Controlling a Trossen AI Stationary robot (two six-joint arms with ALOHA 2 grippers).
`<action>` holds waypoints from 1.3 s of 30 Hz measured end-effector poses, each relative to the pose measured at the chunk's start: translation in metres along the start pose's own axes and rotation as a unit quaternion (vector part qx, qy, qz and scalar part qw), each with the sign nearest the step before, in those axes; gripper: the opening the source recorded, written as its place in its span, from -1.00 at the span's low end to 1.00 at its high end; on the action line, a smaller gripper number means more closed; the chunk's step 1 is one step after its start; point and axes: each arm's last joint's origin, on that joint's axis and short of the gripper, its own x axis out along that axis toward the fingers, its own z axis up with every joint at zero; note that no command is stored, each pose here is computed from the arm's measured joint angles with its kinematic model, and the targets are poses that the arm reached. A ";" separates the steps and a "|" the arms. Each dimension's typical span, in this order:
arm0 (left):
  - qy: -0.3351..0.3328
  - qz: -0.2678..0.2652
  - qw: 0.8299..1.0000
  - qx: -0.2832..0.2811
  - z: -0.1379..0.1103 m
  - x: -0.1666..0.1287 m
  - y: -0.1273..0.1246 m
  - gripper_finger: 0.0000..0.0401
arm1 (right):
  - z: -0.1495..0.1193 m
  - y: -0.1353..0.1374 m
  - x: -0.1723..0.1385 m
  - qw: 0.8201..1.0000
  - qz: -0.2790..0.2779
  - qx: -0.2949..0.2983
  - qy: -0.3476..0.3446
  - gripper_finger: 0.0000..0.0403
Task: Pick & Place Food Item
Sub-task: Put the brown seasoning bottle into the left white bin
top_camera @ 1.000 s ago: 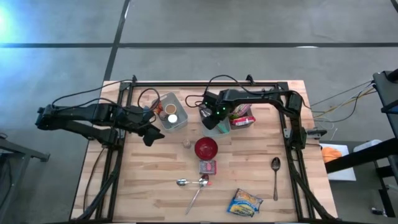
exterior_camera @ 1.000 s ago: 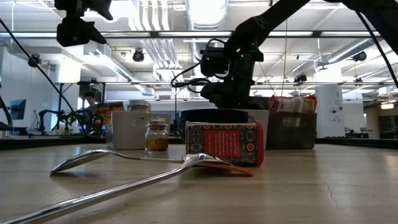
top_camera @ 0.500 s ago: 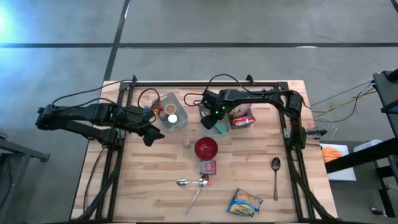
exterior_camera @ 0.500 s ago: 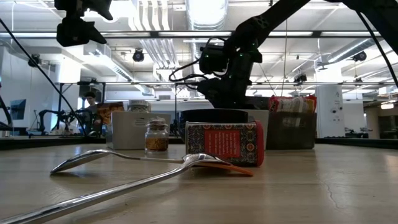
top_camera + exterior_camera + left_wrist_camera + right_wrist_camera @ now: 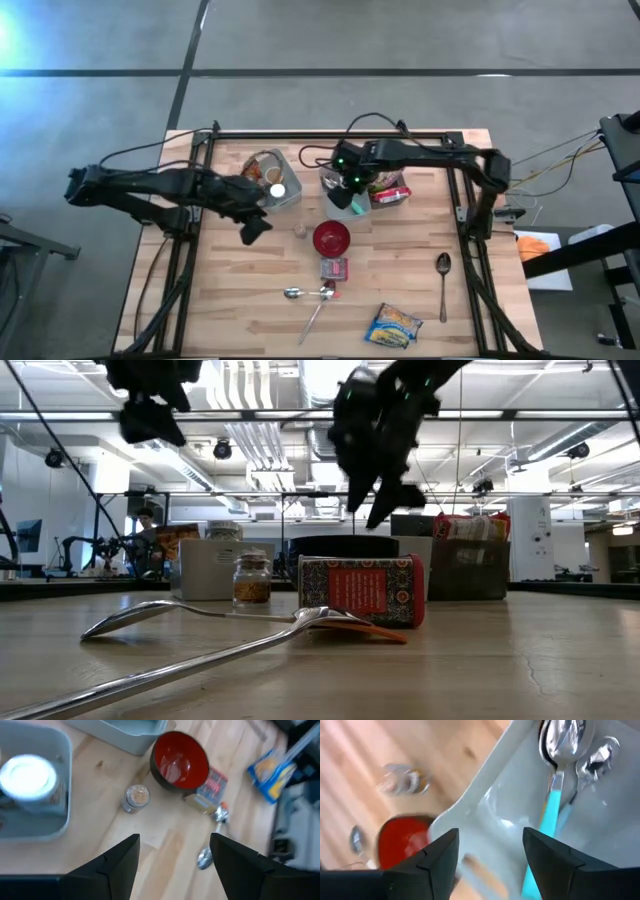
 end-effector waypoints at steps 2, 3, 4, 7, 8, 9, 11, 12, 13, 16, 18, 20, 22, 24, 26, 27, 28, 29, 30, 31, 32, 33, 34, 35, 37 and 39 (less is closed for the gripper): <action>0.013 0.009 0.999 0.037 0.006 0.010 -0.004 0.23 | -0.008 0.008 -0.018 1.000 0.008 -0.009 -0.009 0.09; 0.018 0.012 0.998 0.060 0.009 0.014 -0.006 0.23 | -0.013 0.012 -0.028 1.000 0.014 -0.014 -0.014 0.09; 0.020 0.018 0.996 0.088 0.013 0.018 -0.008 0.23 | -0.017 0.016 -0.036 0.999 0.019 -0.020 -0.017 0.09; 0.019 0.047 0.980 0.191 0.023 0.029 -0.013 0.23 | -0.031 0.026 -0.061 0.998 0.036 -0.038 -0.038 0.09; 0.018 0.058 0.973 0.223 0.026 0.032 -0.014 0.23 | -0.035 0.029 -0.070 0.997 0.037 -0.042 -0.048 0.09; 0.014 0.068 0.966 0.250 0.029 0.036 -0.015 0.23 | -0.040 0.031 -0.078 0.997 0.035 -0.045 -0.058 0.09; 0.009 0.082 0.957 0.278 0.034 0.043 -0.017 0.23 | -0.051 0.035 -0.093 0.995 0.023 -0.053 -0.081 0.09; 0.008 0.085 0.954 0.287 0.037 0.047 -0.017 0.23 | -0.056 0.036 -0.100 0.994 0.014 -0.056 -0.091 0.09; 0.011 0.087 0.952 0.294 0.040 0.052 -0.017 0.23 | -0.062 0.037 -0.106 0.993 0.003 -0.057 -0.099 0.09; 0.025 0.095 0.950 0.296 0.047 0.066 -0.017 0.23 | -0.080 0.037 -0.126 0.991 -0.026 -0.056 -0.120 0.09; 0.046 0.086 0.948 0.304 0.049 0.077 -0.017 0.25 | -0.092 0.036 -0.138 0.989 -0.041 -0.058 -0.132 0.09; 0.069 0.073 0.946 0.310 0.049 0.090 -0.017 0.29 | -0.103 0.034 -0.148 0.986 -0.055 -0.060 -0.143 0.09; 0.092 0.071 0.944 0.310 0.048 0.102 -0.017 0.38 | -0.113 0.032 -0.158 0.984 -0.059 -0.059 -0.158 0.09; 0.113 0.074 0.937 0.321 0.047 0.113 -0.015 0.47 | -0.121 0.029 -0.164 0.982 -0.055 -0.058 -0.169 0.09; 0.129 0.076 0.929 0.337 0.048 0.121 -0.014 0.56 | -0.129 0.024 -0.169 0.981 -0.054 -0.055 -0.180 0.09; 0.135 0.076 0.926 0.344 0.048 0.124 -0.015 0.60 | -0.132 0.021 -0.171 0.980 -0.055 -0.054 -0.182 0.09; 0.141 0.073 0.922 0.352 0.048 0.126 -0.015 0.62 | -0.135 0.018 -0.172 0.980 -0.055 -0.052 -0.186 0.09; 0.147 0.068 0.918 0.362 0.048 0.128 -0.015 0.63 | -0.137 0.015 -0.173 0.979 -0.055 -0.050 -0.190 0.09; 0.153 0.062 0.913 0.372 0.047 0.130 -0.015 0.64 | -0.140 0.012 -0.172 0.979 -0.059 -0.049 -0.191 0.09; 0.157 0.058 0.909 0.383 0.047 0.132 -0.015 0.64 | -0.142 0.009 -0.171 0.978 -0.060 -0.049 -0.191 0.09; 0.163 0.054 0.904 0.390 0.046 0.135 -0.014 0.64 | -0.144 0.006 -0.171 0.978 -0.060 -0.048 -0.192 0.09; 0.167 0.054 0.902 0.395 0.045 0.137 -0.013 0.65 | -0.146 0.004 -0.170 0.978 -0.061 -0.047 -0.192 0.09; 0.171 0.054 0.900 0.397 0.045 0.140 -0.013 0.65 | -0.148 0.002 -0.169 0.979 -0.061 -0.045 -0.190 0.09; 0.176 0.054 0.898 0.399 0.044 0.143 -0.012 0.65 | -0.149 0.000 -0.167 0.979 -0.062 -0.041 -0.189 0.09; 0.183 0.055 0.895 0.403 0.042 0.148 -0.010 0.65 | -0.152 -0.003 -0.164 0.980 -0.063 -0.030 -0.187 0.09; 0.184 0.053 0.892 0.409 0.040 0.152 -0.009 0.65 | -0.153 -0.005 -0.161 0.981 -0.064 -0.021 -0.184 0.09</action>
